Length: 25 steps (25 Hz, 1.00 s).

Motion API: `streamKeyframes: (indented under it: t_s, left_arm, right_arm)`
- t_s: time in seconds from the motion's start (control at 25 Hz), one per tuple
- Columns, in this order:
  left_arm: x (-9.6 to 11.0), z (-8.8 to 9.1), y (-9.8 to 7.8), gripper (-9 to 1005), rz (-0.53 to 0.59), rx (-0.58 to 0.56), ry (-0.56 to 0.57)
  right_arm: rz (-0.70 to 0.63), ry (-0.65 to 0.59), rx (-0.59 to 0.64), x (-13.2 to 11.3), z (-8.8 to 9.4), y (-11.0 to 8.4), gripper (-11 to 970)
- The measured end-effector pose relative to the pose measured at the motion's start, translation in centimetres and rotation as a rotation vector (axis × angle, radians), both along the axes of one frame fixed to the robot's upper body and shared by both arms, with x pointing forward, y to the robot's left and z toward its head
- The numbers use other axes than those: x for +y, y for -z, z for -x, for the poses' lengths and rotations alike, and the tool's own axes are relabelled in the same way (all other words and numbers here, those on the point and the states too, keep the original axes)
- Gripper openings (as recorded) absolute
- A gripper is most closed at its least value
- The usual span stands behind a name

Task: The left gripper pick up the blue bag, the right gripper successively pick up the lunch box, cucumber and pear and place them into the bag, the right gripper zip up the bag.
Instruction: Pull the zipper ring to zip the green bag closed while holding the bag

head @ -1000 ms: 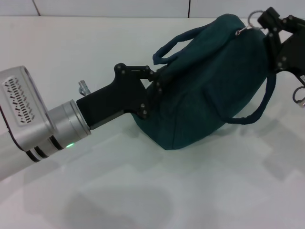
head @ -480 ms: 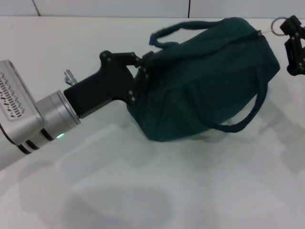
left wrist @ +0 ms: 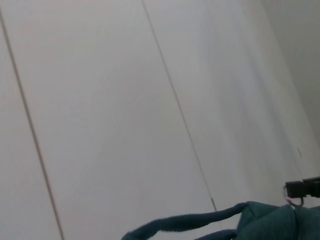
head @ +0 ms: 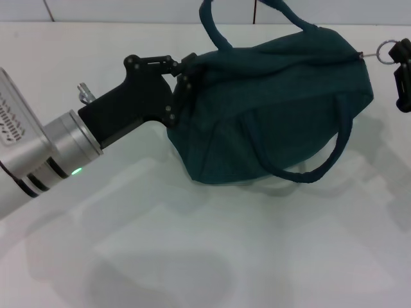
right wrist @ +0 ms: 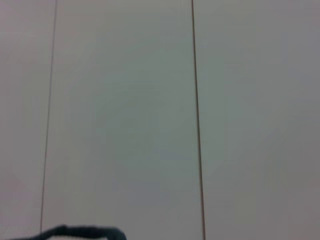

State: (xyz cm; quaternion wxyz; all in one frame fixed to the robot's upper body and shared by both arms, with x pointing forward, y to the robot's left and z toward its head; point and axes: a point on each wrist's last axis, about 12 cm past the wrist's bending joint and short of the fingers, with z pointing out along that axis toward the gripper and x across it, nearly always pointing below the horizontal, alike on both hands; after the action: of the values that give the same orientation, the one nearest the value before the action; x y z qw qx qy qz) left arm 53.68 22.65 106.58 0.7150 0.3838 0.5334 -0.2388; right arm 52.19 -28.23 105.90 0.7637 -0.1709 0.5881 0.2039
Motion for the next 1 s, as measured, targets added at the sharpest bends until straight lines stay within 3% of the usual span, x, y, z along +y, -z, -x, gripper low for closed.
streamKeyframes:
  t_s: [0.6, 1.0]
  left_arm:
    - [-0.2, -0.9, -0.4, 55, 0.004, 0.016, -0.017]
    - [-0.9, -1.3, -0.7, 54, -0.006, 0.007, 0.002]
  right_arm:
    - [-0.004, 0.021, 0.007, -0.6, 0.3, 0.1, 34]
    - [0.077, 0.063, 0.093, -1.3, 0.5, 1.7, 390]
